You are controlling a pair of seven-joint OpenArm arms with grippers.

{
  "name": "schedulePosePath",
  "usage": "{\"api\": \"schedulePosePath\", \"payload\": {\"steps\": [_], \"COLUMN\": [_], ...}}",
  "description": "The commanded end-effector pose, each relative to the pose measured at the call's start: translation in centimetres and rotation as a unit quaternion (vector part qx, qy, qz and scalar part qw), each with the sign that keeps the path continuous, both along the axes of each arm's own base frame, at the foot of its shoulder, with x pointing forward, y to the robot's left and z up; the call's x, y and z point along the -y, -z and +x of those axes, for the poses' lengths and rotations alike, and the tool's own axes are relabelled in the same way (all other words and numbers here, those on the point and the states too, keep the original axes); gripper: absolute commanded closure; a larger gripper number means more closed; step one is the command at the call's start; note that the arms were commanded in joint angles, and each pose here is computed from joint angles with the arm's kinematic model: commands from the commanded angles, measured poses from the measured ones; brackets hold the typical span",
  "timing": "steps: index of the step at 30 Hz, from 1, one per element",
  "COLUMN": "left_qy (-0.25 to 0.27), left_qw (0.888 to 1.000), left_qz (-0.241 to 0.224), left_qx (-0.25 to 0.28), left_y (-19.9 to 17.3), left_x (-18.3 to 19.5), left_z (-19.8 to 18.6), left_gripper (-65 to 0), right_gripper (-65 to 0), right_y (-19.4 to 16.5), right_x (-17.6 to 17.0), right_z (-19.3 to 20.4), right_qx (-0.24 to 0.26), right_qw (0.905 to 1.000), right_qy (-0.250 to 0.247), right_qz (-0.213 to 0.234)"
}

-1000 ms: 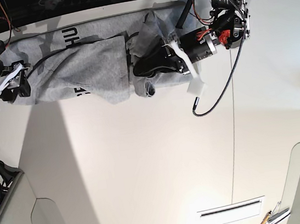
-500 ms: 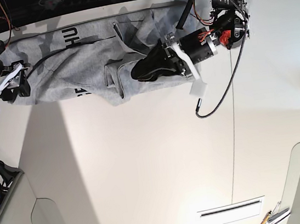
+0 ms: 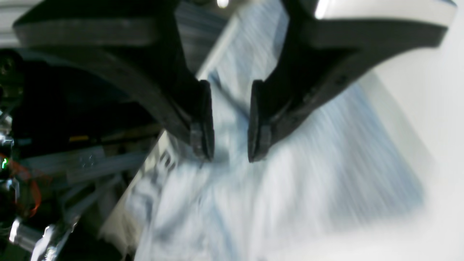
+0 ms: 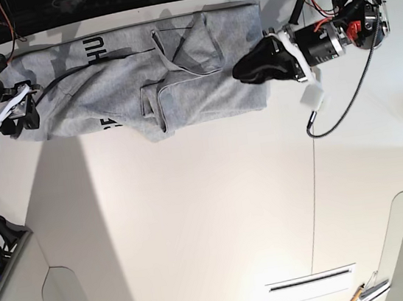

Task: Fold the T-shirt properly
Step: 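Push the folded hem further toward the collar with the left gripper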

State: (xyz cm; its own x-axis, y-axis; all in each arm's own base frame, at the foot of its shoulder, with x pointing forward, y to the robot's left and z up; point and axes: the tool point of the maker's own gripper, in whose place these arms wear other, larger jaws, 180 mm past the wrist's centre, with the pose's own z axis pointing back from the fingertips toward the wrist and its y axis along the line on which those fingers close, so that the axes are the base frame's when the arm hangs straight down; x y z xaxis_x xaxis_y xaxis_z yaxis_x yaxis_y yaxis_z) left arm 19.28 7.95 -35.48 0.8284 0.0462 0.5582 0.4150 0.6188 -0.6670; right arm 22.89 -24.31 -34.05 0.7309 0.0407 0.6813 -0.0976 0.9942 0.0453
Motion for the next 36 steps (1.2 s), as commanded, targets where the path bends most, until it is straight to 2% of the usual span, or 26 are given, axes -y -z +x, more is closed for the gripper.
{"api": "schedulePosePath", "payload": {"steps": [1, 5, 8, 10, 14, 17, 23, 29, 31, 36], "left_qy": [-0.003, -0.004, -0.017, -0.015, 0.021, 0.042, 0.043, 0.037, 0.036, 0.031], "left_qw": [1.000, 1.000, 0.999, 0.999, 0.999, 0.998, 0.995, 0.994, 0.994, 0.995], "left_qz": [-0.011, 0.002, 0.015, 0.024, 0.027, 0.045, 0.077, 0.090, 0.089, 0.076], "left_qx": [0.018, 0.008, 0.023, 0.029, 0.025, 0.030, 0.052, 0.047, 0.049, 0.050], "left_y": [-1.0, -0.2, 0.0, 0.3, 1.0, 1.7, 2.5, 2.9, 2.8, 2.5], "left_x": [0.0, -0.2, -0.4, -0.1, 2.2, 3.6, 4.3, 3.9, 4.0, 4.5], "left_z": [0.3, -0.3, 0.3, 0.4, -0.5, -0.8, -0.4, -0.2, -0.2, -0.1], "left_gripper": [-17.3, -18.3, -25.7, -28.2, -28.2, -28.2, -28.2, -28.1, -25.8, -8.6], "right_gripper": [-31.4, -31.4, -31.4, -31.4, -31.4, -31.4, -31.4, -31.4, -31.4, -31.4], "right_y": [-1.2, -1.2, -1.3, -1.3, -1.3, -1.3, -1.3, -1.4, -1.5, -1.5], "right_x": [0.2, 0.2, 0.2, 0.2, 0.1, 0.1, 0.1, 0.0, -0.2, -0.2], "right_z": [0.7, 0.7, 0.7, 0.7, 0.7, 0.7, 0.8, 0.8, 0.8, 0.9], "right_qx": [0.023, 0.024, 0.025, 0.026, 0.026, 0.026, 0.026, 0.029, 0.031, 0.031], "right_qw": [0.9997, 0.9997, 0.9997, 0.9996, 0.9996, 0.9996, 0.9996, 0.9996, 0.9995, 0.9994], "right_qy": [-0.004, -0.004, -0.004, -0.005, -0.005, -0.005, -0.005, -0.006, -0.007, -0.008], "right_qz": [-0.007, -0.007, -0.007, -0.004, -0.004, -0.004, -0.003, 0.002, 0.007, 0.008]}}
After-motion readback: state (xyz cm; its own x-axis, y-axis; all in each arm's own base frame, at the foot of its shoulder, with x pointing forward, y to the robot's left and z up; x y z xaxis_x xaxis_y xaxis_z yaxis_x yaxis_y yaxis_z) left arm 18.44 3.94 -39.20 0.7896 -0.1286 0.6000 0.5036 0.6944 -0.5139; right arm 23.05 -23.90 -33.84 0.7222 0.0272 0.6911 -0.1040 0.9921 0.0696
